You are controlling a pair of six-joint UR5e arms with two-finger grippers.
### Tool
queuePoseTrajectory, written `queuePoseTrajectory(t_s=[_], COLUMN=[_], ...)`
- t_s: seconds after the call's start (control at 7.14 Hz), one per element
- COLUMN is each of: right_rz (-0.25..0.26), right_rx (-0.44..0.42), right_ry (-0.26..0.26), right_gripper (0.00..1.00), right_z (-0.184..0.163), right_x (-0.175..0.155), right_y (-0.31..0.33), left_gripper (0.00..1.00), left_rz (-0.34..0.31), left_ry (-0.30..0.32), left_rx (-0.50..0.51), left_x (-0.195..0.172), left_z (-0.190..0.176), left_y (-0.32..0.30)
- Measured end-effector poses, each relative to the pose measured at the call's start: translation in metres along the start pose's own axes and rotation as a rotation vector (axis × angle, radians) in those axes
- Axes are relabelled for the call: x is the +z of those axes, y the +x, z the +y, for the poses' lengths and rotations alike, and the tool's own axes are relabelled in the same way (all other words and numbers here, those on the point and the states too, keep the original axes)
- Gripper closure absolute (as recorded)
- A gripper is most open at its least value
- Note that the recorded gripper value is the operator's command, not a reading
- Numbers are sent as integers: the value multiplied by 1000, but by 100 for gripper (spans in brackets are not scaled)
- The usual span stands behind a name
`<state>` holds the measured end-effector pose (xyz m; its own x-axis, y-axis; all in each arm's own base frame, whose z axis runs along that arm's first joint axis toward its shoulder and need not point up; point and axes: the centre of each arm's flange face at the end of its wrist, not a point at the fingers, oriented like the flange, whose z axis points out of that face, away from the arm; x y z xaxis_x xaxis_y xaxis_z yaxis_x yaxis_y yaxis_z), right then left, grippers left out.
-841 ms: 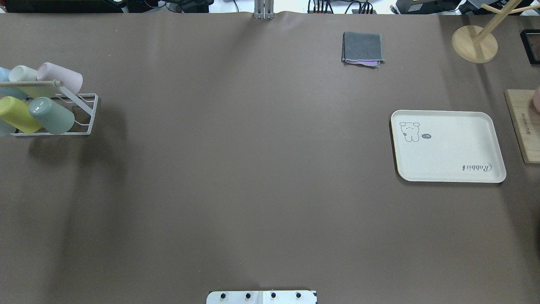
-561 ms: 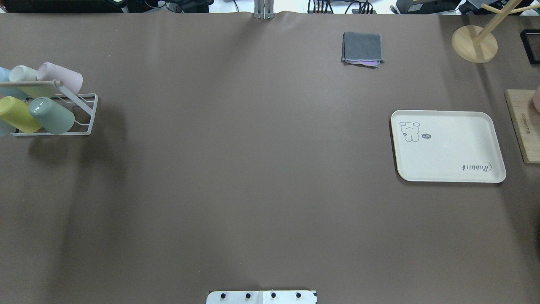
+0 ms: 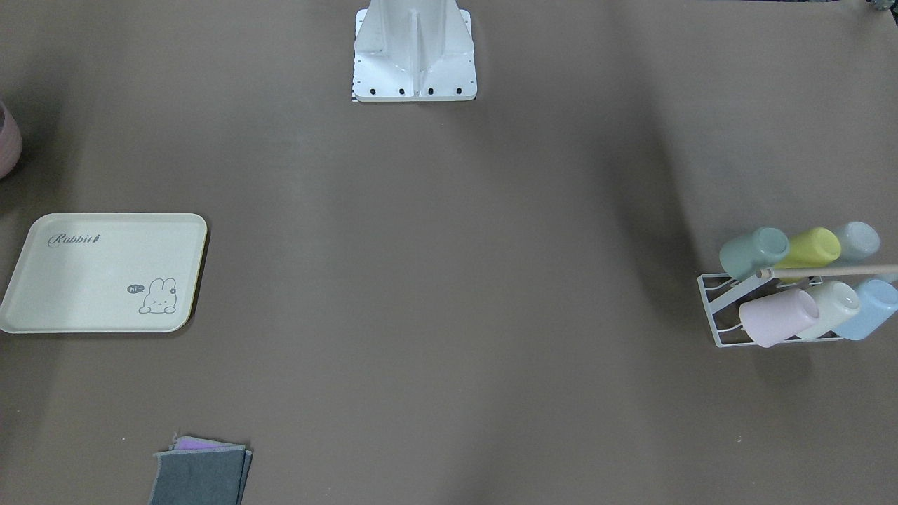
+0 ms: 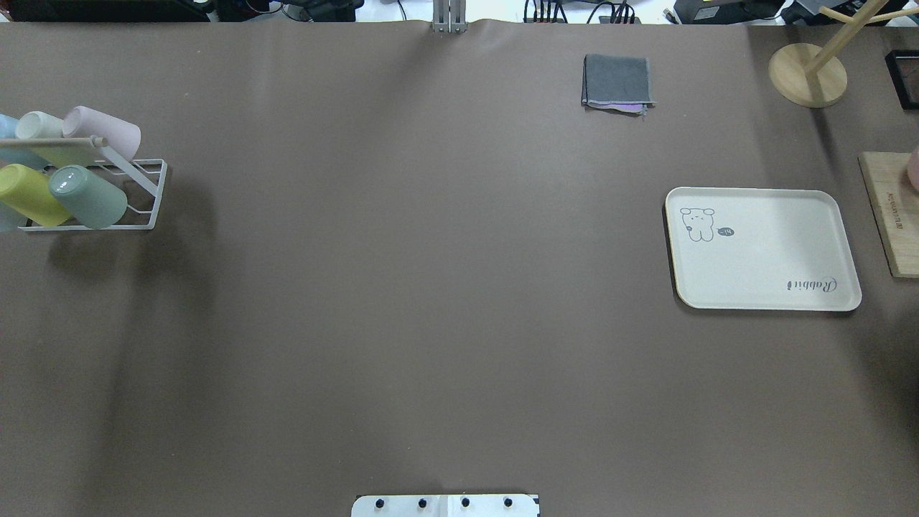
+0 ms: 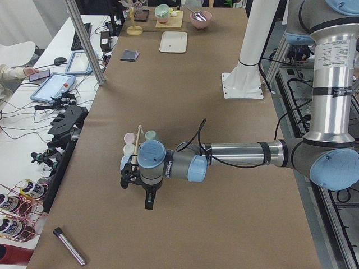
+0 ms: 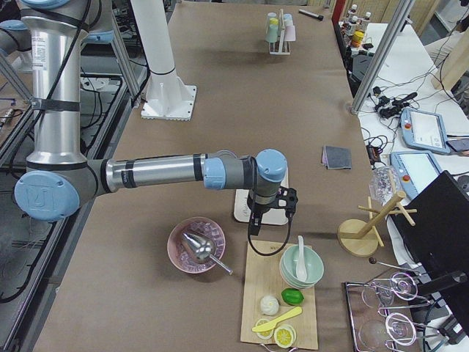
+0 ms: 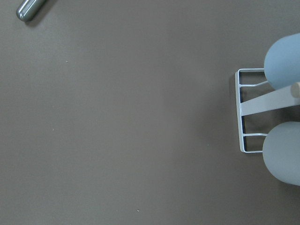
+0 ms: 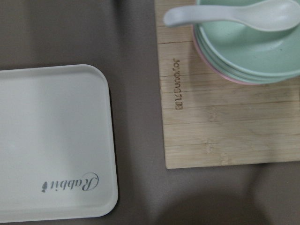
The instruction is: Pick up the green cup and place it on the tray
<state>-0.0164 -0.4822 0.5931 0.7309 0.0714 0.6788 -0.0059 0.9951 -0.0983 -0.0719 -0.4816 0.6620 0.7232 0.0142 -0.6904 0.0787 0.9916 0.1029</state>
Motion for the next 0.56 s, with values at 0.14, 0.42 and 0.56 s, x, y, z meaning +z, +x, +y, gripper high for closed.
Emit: queuePoseTrajectory(t_s=[0.14, 0.42, 0.56], right_rz=[23, 39, 40], right_rx=[-33, -60, -62], right_ry=[-8, -26, -38], right_gripper=[0, 1, 2], right_z=[-11, -26, -37], right_x=[11, 32, 49], right_y=[-30, -67, -71], left_gripper=[2, 2, 2], left_rz=[0, 0, 0], left_ry=[0, 1, 2], left_rx=[0, 0, 0], left_x=[0, -1, -1], left_z=[0, 0, 0], left_y=[0, 0, 0])
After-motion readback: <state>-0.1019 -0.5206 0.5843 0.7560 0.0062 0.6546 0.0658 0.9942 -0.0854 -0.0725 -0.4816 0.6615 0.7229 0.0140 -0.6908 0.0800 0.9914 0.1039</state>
